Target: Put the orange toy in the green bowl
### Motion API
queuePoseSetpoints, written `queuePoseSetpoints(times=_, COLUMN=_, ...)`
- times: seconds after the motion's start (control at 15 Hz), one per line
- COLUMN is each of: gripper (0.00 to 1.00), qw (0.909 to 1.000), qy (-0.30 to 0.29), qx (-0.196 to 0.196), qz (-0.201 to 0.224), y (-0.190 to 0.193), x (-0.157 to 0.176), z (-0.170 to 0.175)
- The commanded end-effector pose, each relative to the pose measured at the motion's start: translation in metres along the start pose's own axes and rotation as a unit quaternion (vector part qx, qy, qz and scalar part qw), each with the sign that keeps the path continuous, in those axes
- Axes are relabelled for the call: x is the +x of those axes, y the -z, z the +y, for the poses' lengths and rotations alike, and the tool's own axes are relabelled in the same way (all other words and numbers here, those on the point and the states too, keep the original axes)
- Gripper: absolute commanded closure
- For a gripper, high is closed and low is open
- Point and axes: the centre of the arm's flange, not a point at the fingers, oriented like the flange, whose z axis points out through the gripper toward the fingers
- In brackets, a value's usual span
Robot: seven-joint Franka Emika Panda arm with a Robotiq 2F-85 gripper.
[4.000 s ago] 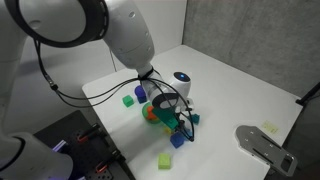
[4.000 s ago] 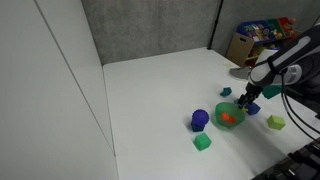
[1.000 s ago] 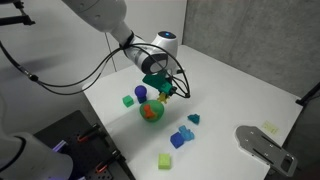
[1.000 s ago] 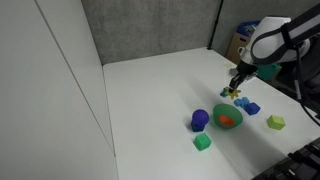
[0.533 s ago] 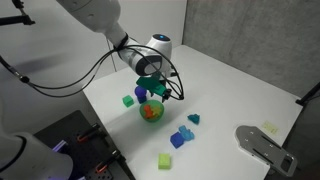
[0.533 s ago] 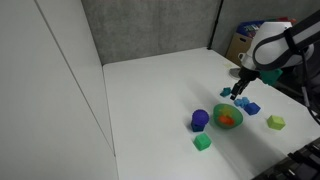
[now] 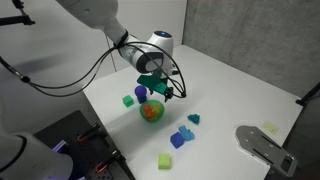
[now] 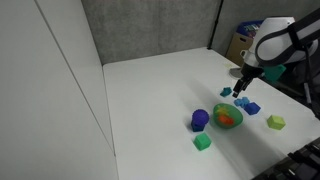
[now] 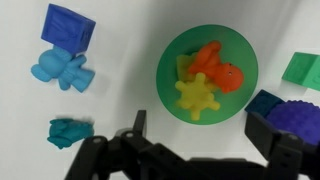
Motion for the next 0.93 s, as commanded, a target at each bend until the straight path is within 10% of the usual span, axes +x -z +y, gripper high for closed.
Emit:
queuePoseSetpoints(times=0.0, gripper=0.0, qw=0.9996, qy=-0.015, qx=-0.019, qz=-0.016, y=0.045, x=-0.004, z=0.017)
queuePoseSetpoints(times=0.87, gripper=0.0, qw=0.9911, qy=-0.095, qx=-0.043, qz=-0.083, y=0.197, x=-0.058, z=0.037)
